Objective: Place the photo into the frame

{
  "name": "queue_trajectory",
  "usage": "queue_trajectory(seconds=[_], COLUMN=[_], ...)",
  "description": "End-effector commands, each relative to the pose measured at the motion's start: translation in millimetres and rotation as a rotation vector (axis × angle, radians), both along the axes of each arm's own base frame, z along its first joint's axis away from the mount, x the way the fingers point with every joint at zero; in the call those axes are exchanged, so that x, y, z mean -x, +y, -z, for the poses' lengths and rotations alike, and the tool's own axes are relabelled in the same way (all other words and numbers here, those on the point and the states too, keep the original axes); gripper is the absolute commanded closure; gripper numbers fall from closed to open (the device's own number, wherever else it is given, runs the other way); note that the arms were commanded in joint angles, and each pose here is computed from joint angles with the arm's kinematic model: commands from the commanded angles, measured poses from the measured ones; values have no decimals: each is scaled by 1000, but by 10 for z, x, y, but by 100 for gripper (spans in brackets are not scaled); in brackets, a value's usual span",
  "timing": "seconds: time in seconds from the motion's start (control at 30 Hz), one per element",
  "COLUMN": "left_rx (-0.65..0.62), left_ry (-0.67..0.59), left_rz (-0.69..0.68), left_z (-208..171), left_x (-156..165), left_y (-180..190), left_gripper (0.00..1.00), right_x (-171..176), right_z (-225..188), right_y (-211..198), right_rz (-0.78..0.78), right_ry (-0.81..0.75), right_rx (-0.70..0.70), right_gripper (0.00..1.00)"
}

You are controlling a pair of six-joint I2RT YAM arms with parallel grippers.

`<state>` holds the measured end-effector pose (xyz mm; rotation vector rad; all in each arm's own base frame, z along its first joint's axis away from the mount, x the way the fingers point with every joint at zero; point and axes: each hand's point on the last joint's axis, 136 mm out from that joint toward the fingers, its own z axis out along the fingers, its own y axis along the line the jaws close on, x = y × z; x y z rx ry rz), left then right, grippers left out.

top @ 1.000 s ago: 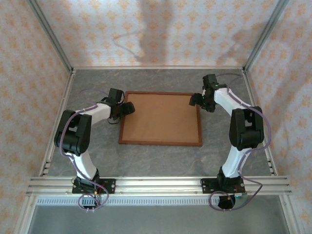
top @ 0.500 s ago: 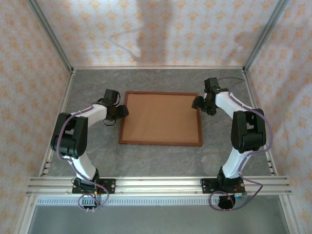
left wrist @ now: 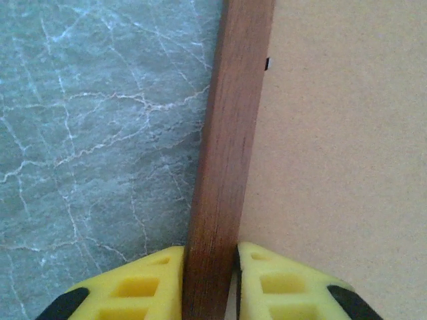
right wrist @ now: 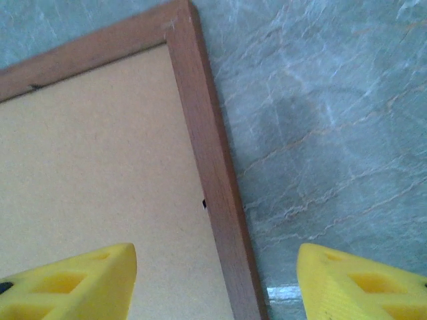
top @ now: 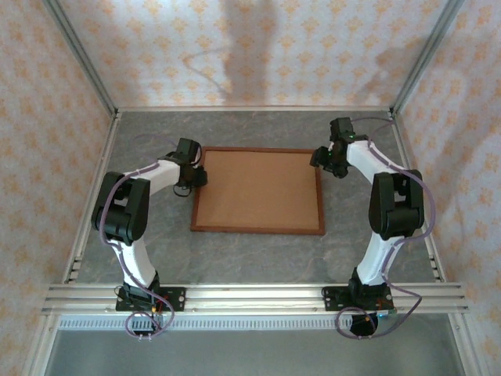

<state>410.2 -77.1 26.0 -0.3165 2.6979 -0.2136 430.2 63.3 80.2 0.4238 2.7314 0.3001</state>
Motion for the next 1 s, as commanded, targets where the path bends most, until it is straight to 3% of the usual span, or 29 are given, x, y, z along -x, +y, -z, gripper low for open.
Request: queue_trajectory(seconds=[0.0, 0.13, 0.3, 0.7, 0.97], left_rx=[-36, -51, -76, -62, -53], left_ry=[76, 96, 115, 102, 100], left_rz=[-2, -6, -1, 5, 5], left_z=[120, 139, 212, 197, 186], left_x=[292, 557, 717, 685, 665], left_y=[100, 168, 223, 195, 180], left_gripper=[85, 91, 92, 93, 93], right_x=[1, 47, 31, 4, -16], right_z=[-43, -19, 76, 359, 480], right_y=[-164, -162, -86, 71, 108], right_rz=[1, -50, -149, -250, -253], right_ry=[25, 81, 171, 271, 288], right_rx=[72, 91, 81, 13, -5], right_gripper=[35, 36, 41, 57, 60])
